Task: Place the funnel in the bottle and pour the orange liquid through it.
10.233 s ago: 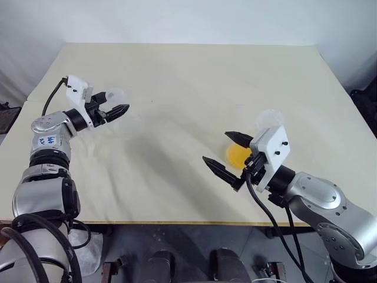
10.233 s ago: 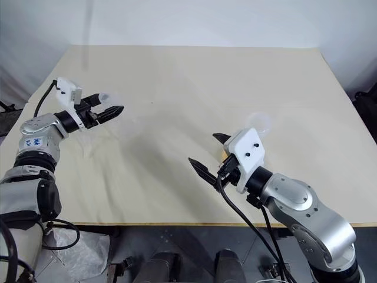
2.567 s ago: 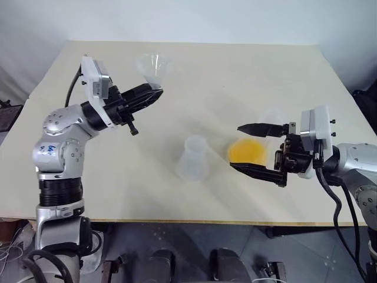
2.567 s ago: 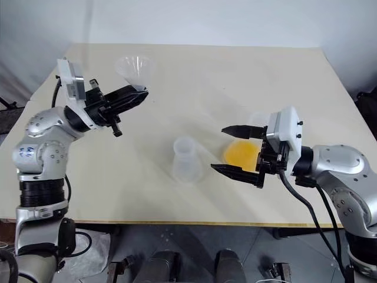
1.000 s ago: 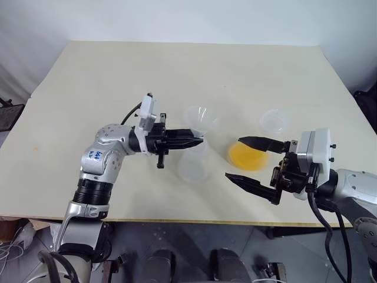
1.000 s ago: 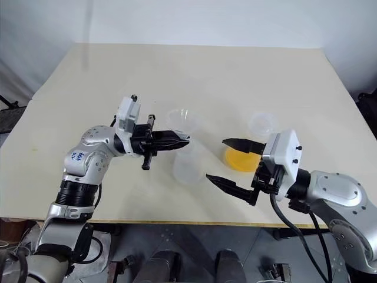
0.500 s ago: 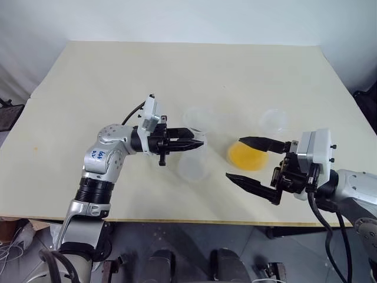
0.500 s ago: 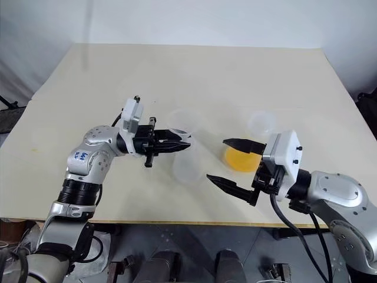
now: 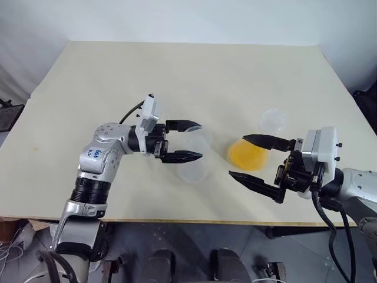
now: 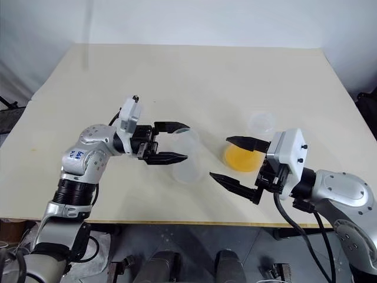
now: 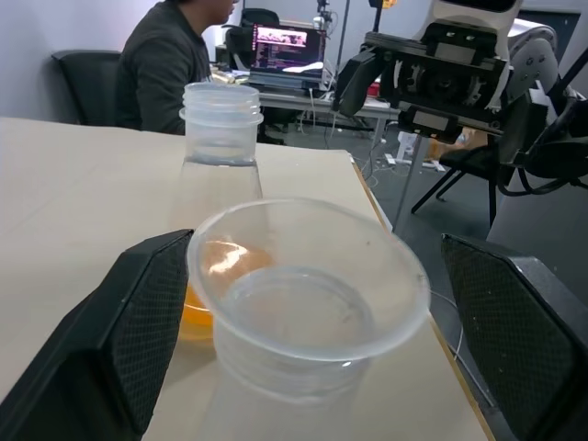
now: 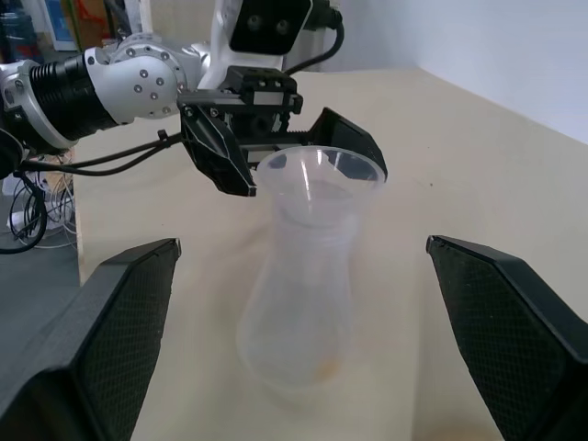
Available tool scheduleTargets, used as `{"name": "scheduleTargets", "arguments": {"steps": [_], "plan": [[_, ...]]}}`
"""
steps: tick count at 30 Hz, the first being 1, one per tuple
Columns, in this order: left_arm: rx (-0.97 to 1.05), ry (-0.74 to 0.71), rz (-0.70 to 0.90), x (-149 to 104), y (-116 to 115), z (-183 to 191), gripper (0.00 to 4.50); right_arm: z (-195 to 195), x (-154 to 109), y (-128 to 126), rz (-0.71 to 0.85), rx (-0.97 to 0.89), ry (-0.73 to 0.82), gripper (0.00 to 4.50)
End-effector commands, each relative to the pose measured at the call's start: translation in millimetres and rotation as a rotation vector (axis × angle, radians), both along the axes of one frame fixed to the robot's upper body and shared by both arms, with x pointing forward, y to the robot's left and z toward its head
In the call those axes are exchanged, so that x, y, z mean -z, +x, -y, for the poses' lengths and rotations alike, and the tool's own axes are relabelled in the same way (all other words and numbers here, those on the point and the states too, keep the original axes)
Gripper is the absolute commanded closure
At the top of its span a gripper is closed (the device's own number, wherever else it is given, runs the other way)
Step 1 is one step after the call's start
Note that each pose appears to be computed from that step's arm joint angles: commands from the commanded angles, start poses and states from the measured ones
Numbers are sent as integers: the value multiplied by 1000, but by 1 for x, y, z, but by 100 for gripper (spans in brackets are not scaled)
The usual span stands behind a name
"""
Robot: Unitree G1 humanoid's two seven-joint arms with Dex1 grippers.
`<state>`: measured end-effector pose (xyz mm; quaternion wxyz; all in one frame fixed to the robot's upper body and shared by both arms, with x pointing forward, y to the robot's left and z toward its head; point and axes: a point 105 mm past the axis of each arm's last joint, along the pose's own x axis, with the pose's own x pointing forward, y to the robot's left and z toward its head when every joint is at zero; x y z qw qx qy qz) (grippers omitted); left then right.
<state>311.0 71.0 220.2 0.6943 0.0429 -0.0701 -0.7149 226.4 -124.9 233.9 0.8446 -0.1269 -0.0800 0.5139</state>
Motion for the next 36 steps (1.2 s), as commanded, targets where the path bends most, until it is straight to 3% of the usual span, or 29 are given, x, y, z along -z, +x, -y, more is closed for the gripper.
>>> {"name": "scheduleTargets", "arguments": {"steps": [1, 15, 22, 28, 36], "plan": [[23, -8, 34, -9, -7, -3, 1, 1, -9, -4, 50, -5, -9, 0], [-99, 86, 83, -8, -3, -67, 1, 15, -9, -1, 41, 32, -41, 0], [-137, 76, 80, -1, -12, -91, 1, 27, -8, -2, 28, 94, -52, 0], [-192, 20, 83, 3, -28, -111, 1, 59, 3, -14, -23, 267, -68, 0], [-167, -39, 98, 1, -36, -103, 1, 94, 16, -33, -95, 464, -64, 0]]}}
